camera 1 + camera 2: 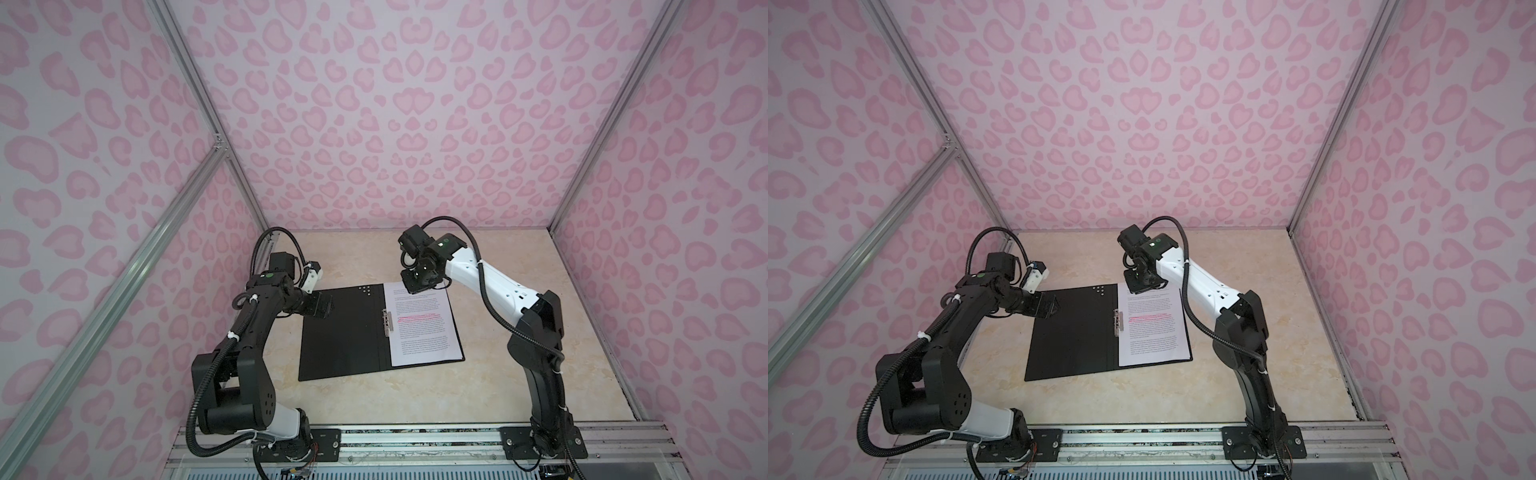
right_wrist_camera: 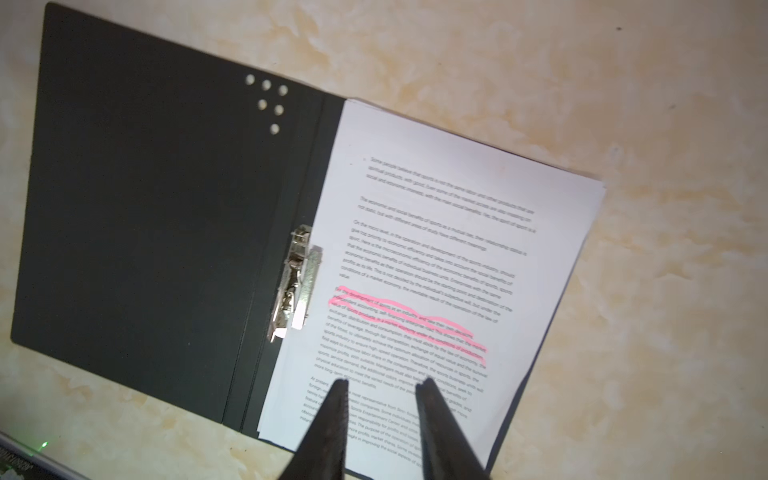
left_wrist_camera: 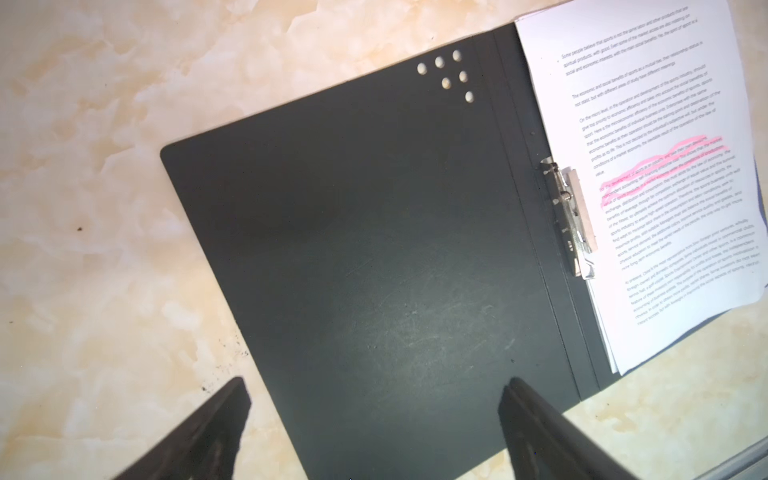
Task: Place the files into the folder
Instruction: 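Lift the right gripper off the clip while the left gripper rises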
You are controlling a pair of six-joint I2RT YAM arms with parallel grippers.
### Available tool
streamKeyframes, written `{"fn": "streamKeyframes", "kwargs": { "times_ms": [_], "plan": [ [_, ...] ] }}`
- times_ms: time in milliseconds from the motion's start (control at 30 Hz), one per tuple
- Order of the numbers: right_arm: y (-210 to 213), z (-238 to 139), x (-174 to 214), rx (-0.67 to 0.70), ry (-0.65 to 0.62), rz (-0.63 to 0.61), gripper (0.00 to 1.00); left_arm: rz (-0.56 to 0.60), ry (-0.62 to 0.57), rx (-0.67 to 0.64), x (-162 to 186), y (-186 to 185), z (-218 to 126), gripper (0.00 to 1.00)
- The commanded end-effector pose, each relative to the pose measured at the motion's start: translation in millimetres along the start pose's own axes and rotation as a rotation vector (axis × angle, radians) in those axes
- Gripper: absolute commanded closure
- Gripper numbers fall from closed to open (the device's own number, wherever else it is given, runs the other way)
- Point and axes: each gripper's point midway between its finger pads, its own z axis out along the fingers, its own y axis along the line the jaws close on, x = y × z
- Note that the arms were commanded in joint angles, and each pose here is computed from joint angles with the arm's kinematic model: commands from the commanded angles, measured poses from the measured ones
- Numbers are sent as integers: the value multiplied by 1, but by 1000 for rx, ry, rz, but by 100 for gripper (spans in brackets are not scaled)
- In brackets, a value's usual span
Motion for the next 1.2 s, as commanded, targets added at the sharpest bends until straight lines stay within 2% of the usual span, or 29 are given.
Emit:
{"fn": "streamKeyframes", "kwargs": {
  "times_ms": [0, 200, 433, 633, 1167],
  "plan": [
    [-12, 0, -11, -72, -104, 86, 67, -79, 40, 9, 10, 8, 6, 2],
    [-59, 14, 21, -114, -120, 218, 66, -198, 87, 59, 16, 22, 17, 2],
    [-96, 35, 52, -153, -113, 335, 65, -226, 114, 9, 24, 41, 28, 2],
    [-109, 46, 71, -166, -90, 385, 64, -255, 151, -16, 27, 55, 38, 2],
    [-110, 65, 103, -246, -25, 422, 61, -307, 270, 74, 26, 61, 69, 2]
  ]
}}
